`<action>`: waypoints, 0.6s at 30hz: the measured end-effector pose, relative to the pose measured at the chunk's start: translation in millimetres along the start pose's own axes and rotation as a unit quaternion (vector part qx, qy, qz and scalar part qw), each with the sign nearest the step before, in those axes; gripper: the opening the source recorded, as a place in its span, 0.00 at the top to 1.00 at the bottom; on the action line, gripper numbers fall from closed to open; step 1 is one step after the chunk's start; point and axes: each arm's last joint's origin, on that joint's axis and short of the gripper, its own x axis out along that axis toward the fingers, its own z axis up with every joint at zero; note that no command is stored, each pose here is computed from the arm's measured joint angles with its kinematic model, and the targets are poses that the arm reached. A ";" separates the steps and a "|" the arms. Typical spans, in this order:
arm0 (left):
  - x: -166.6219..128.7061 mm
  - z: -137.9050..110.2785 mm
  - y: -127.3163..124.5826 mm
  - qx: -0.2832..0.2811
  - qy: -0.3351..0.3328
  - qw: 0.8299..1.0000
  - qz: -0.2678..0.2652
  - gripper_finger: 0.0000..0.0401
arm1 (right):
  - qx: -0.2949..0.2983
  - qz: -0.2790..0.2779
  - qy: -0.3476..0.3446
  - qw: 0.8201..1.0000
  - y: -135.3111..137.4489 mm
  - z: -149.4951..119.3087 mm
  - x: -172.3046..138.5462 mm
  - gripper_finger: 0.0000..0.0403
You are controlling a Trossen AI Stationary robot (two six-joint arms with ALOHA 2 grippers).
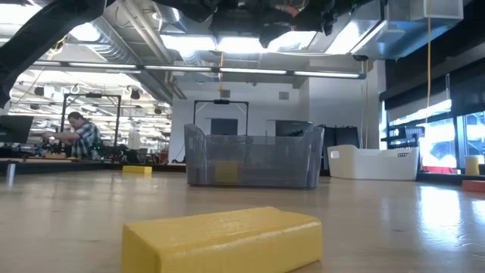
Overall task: Sort & place blocks by color
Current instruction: Put the top orange block into the white bin
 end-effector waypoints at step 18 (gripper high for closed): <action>-45.8 -17.9 35.2 -0.030 0.058 0.996 0.062 0.45 | 0.048 -0.206 0.208 0.955 -7.6 3.7 -47.9 0.68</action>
